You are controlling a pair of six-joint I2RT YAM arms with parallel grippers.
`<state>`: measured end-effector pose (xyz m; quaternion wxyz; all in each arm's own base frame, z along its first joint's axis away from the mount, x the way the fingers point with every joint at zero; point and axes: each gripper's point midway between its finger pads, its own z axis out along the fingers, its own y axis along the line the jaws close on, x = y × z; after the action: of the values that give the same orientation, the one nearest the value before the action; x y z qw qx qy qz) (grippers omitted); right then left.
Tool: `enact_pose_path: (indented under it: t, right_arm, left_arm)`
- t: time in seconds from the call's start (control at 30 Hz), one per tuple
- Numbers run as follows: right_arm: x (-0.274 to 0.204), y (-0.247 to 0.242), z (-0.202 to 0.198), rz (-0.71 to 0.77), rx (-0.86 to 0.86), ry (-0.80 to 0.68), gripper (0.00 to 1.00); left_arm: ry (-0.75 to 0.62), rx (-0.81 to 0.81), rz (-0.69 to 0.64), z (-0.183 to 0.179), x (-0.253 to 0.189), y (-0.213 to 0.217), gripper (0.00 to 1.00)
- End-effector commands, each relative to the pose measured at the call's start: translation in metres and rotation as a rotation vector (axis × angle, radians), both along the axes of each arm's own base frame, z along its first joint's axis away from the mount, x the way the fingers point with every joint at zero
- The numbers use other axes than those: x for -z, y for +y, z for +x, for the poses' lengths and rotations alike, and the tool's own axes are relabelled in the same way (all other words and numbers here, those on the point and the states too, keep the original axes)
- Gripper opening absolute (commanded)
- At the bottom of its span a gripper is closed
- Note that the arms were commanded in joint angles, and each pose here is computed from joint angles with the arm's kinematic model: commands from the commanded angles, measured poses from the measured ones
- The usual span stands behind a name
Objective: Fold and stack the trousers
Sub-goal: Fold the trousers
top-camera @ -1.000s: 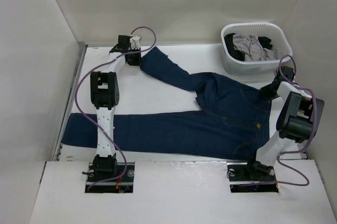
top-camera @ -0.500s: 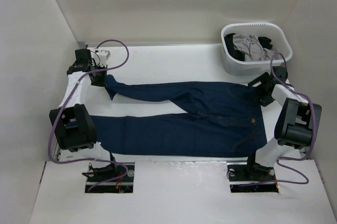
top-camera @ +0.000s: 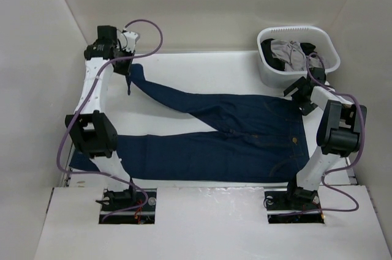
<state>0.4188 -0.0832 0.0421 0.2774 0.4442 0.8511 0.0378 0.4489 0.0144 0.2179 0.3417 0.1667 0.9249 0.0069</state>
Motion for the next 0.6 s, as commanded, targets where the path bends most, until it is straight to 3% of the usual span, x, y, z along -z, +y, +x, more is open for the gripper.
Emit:
enact_pose_path:
  t: [0.0,0.17,0.27,0.4,0.57]
  right_arm:
    - [-0.011,-0.006,0.003,-0.046,0.009,-0.009,1.0]
    - [-0.005,-0.005,-0.001,-0.043,-0.001,0.004,1.0]
    - [-0.005,-0.003,0.0,-0.041,-0.007,-0.001,1.0]
    - [-0.012,0.001,0.0,-0.049,-0.026,-0.016,1.0]
    - [-0.013,0.003,-0.005,-0.054,-0.028,-0.027,1.0]
  left_arm:
    - [0.107,0.04,0.04,-0.003,0.0,-0.007,0.16]
    - [0.201,0.148,0.069,0.032,0.055,-0.04,0.28]
    - [0.196,0.141,0.048,0.068,0.084,-0.051,0.47]
    - [-0.015,0.063,-0.033,0.091,0.023,-0.039,0.58]
    - [-0.258,0.011,0.051,0.063,-0.04,0.035,0.61]
